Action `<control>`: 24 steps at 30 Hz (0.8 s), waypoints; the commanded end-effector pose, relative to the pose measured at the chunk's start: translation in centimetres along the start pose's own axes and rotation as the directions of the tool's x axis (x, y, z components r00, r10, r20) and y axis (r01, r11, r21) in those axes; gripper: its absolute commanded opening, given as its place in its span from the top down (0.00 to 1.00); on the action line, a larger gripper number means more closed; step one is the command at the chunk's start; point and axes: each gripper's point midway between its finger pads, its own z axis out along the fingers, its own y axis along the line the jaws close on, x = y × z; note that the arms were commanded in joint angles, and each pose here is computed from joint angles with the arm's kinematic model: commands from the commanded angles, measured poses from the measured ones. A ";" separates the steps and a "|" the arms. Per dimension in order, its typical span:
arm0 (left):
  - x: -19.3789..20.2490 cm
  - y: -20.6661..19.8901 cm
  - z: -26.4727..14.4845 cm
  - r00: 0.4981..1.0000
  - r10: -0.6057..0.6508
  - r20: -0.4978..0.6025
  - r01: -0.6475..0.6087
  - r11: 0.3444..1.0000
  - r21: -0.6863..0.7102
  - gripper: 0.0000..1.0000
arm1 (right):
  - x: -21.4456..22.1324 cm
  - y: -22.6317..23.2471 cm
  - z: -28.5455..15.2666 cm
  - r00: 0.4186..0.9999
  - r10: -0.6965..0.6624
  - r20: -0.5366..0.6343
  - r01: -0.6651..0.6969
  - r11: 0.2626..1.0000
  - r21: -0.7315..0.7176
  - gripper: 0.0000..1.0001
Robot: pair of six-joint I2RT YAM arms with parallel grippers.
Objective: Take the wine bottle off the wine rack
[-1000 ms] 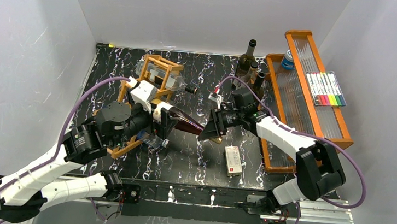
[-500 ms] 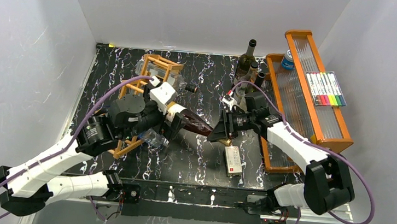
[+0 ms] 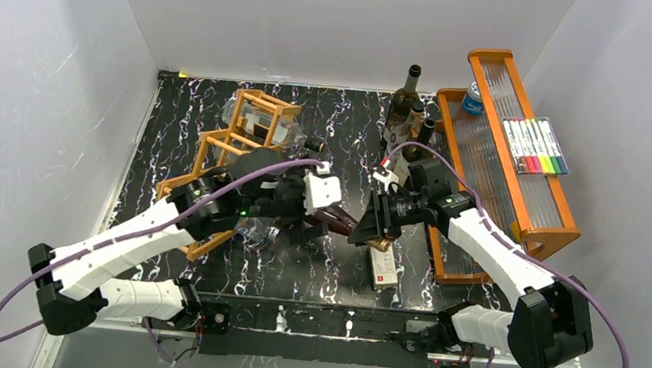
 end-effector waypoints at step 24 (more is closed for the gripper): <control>2.5 -5.9 11.2 0.969 0.131 0.209 -0.192 0.930 0.312 0.24 | -0.4 11.6 -5.5 0.894 -0.433 0.117 0.448 0.855 -0.260 1.00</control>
